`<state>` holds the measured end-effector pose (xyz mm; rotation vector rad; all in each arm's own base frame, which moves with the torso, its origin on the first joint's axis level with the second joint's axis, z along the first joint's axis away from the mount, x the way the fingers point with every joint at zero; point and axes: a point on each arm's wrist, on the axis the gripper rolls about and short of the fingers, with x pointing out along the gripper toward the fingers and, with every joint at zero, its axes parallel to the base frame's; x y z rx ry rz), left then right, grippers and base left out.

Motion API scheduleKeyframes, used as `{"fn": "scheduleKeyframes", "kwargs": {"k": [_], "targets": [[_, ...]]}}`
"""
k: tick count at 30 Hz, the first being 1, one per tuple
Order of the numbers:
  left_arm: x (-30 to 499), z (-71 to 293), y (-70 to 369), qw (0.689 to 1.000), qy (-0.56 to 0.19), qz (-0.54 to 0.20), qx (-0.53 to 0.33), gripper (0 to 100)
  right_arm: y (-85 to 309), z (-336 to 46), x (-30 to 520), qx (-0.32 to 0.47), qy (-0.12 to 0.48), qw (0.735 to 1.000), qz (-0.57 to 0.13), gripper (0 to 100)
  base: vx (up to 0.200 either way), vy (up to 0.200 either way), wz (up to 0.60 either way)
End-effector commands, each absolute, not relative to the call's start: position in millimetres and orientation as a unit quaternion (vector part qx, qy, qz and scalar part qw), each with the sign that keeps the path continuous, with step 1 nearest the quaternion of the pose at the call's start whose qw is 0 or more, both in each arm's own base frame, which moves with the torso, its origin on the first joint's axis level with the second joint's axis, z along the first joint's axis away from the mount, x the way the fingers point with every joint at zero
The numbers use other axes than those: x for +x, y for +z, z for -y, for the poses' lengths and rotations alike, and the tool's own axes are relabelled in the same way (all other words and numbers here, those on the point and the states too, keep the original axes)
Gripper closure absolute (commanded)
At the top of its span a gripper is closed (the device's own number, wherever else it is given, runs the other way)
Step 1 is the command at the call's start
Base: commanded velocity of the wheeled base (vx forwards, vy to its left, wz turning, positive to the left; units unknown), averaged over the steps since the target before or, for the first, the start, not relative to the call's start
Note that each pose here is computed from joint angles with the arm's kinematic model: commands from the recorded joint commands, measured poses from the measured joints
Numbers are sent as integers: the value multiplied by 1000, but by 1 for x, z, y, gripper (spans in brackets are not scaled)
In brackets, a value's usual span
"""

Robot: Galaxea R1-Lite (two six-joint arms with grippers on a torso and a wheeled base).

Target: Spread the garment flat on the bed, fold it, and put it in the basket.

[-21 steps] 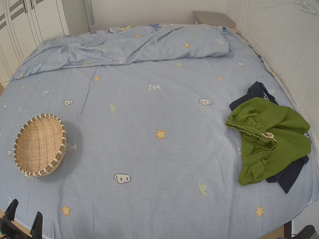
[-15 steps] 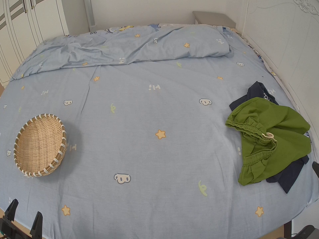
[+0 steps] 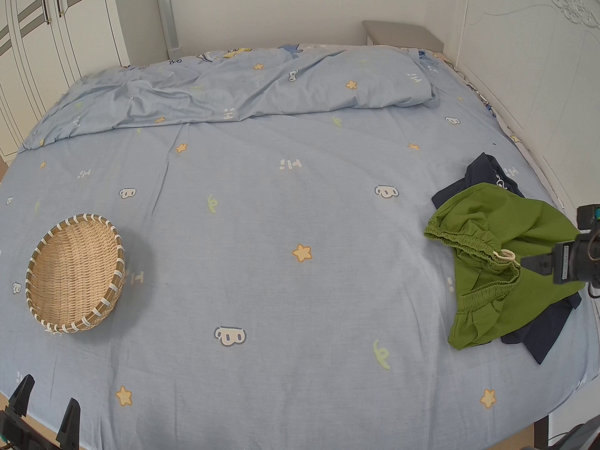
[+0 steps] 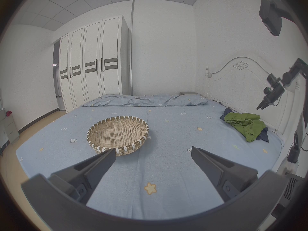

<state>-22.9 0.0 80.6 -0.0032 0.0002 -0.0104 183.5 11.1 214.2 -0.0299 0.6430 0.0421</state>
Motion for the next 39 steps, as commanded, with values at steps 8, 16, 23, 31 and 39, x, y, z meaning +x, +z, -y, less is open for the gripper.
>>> {"fn": "scheduleKeyframes", "kwargs": {"k": [8, 16, 23, 31, 39], "targets": [[-23, 0, 76, 1000, -5, 0, -2, 0, 168, 8, 261, 5, -20, 917, -398, 0, 0, 0, 0], [-23, 0, 76, 1000, -5, 0, -2, 0, 164, 9, 259, 14, -10, 914, -406, 0, 0, 0, 0], [-23, 0, 76, 1000, -5, 0, -2, 0, 154, 13, 267, 18, -16, 906, -423, 0, 0, 0, 0], [-23, 0, 76, 1000, -5, 0, -2, 0, 140, 14, 282, 20, -14, 905, -424, 0, 0, 0, 0], [-23, 0, 76, 1000, -5, 0, -2, 0, 133, 15, 291, 20, -15, 901, -433, 100, 0, 0, 0]]}}
